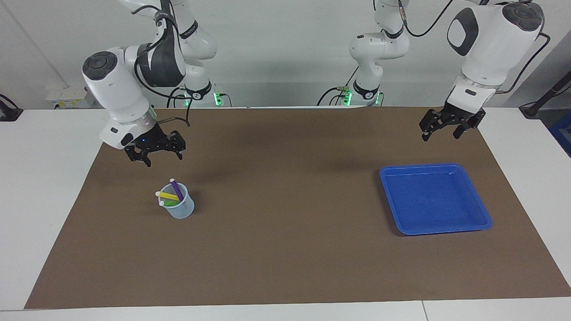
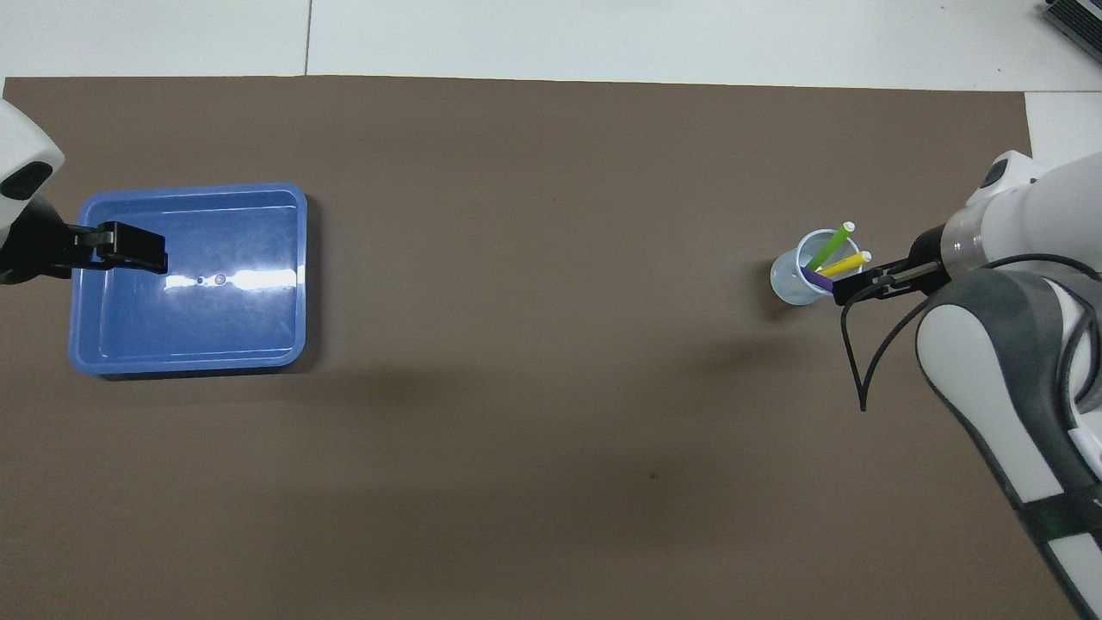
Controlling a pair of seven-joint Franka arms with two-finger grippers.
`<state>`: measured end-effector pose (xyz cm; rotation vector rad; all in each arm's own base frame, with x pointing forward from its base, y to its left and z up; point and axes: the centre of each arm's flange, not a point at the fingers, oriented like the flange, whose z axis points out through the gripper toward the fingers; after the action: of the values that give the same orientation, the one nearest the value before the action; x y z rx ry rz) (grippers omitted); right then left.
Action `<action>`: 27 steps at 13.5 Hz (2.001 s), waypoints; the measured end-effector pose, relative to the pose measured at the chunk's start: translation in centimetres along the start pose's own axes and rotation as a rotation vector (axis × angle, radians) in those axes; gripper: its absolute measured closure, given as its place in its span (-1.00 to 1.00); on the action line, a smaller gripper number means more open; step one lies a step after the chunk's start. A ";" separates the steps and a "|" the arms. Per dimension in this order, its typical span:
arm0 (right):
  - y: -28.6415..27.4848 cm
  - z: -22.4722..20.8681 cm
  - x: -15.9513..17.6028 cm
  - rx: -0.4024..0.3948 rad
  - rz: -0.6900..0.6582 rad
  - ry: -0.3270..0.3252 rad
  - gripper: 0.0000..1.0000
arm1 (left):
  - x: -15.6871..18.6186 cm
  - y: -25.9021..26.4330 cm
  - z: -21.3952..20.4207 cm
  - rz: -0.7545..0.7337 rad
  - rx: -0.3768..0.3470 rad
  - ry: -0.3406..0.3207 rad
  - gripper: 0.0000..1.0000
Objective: Right arm passes pens to left for tray arrangement
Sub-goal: 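Reach the right gripper down into the white cup toward the pens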
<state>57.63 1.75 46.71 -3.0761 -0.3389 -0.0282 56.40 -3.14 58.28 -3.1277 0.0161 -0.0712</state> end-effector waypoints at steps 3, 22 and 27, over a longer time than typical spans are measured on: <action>0.2 2.3 1.1 0.001 -0.042 0.016 -0.94 | 0.0 0.0 0.0 0.000 0.000 0.000 -1.00; -0.4 6.3 0.7 -0.001 -0.275 -0.015 -0.46 | -0.9 0.1 -1.2 0.001 0.002 0.005 -1.00; -0.1 6.7 0.6 -0.024 -0.291 -0.016 -0.33 | -0.8 -0.1 -1.4 -0.003 0.001 0.015 -1.00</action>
<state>58.25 2.33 40.04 -3.0224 -0.7878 -0.0178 55.51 -3.03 59.67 -3.1259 0.0121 -0.0940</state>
